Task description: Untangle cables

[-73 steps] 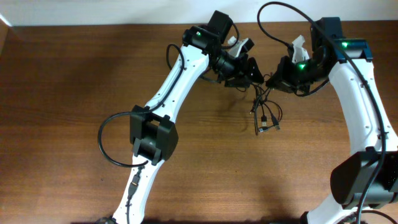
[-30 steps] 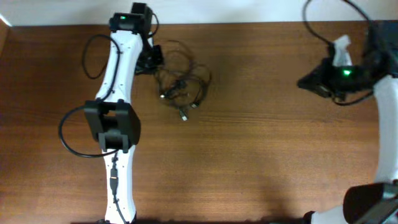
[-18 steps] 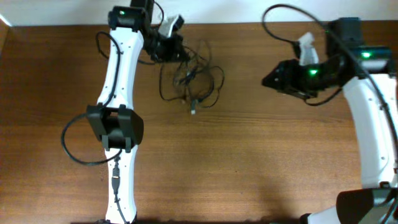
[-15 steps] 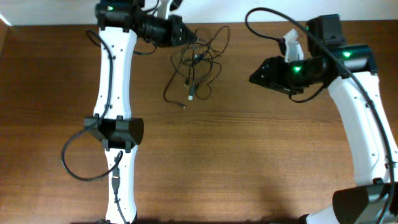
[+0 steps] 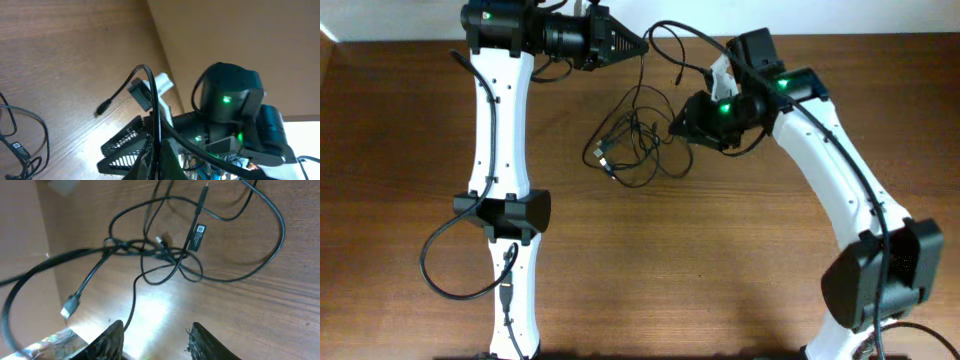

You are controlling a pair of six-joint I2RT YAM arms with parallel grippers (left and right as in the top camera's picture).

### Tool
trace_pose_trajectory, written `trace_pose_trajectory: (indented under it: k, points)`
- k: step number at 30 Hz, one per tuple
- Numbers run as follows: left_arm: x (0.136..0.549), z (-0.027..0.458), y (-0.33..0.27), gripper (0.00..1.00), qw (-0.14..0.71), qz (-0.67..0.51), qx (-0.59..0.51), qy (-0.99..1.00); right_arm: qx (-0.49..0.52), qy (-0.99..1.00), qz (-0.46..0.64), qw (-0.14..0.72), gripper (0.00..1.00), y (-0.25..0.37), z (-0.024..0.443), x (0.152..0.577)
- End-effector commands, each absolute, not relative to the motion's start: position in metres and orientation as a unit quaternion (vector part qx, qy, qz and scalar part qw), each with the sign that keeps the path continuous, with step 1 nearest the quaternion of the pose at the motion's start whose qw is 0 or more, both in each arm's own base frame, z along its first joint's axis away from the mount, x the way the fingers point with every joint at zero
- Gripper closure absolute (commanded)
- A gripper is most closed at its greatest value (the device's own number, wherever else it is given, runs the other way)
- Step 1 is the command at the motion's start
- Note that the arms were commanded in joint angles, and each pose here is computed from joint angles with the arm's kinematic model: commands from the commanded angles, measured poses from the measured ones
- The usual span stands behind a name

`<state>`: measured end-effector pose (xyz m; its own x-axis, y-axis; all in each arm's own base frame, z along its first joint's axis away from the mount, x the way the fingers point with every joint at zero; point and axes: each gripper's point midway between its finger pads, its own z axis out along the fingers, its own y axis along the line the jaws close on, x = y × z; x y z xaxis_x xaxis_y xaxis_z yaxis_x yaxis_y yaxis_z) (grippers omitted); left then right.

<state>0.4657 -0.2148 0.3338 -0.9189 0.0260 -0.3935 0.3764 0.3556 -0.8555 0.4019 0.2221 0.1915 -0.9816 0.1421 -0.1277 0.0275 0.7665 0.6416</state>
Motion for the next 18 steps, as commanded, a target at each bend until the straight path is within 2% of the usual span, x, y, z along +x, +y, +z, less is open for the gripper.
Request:
trace_pose_trajectory:
  k: [1, 5, 11, 14, 16, 18]
  points:
    - [0.461, 0.346, -0.214, 1.00, 0.162, -0.568, 0.131, 0.796, 0.063, 0.924, 0.374, 0.042, 0.61, 0.238, 0.175, 0.406]
    - [0.461, 0.346, -0.214, 1.00, 0.162, -0.568, 0.131, 0.796, 0.083, 0.901, 0.425, 0.001, 0.61, 0.257, 0.160, 0.415]
    - [0.461, 0.346, -0.214, 1.00, 0.162, -0.568, 0.131, 0.796, 0.142, 0.891, 0.429, -0.046, 0.60, 0.262, 0.143, 0.418]
    - [0.461, 0.346, -0.214, 1.00, 0.162, -0.568, 0.131, 0.796, 0.260, 0.878, 0.394, -0.075, 0.60, 0.254, 0.134, 0.423]
    - [0.462, 0.345, -0.214, 1.00, 0.163, -0.565, 0.130, 0.798, 0.320, 0.863, 0.380, -0.092, 0.51, 0.251, 0.131, 0.425]
    - [0.462, 0.345, -0.214, 1.00, 0.163, -0.565, 0.130, 0.798, 0.352, 0.855, 0.368, -0.098, 0.48, 0.252, 0.129, 0.425]
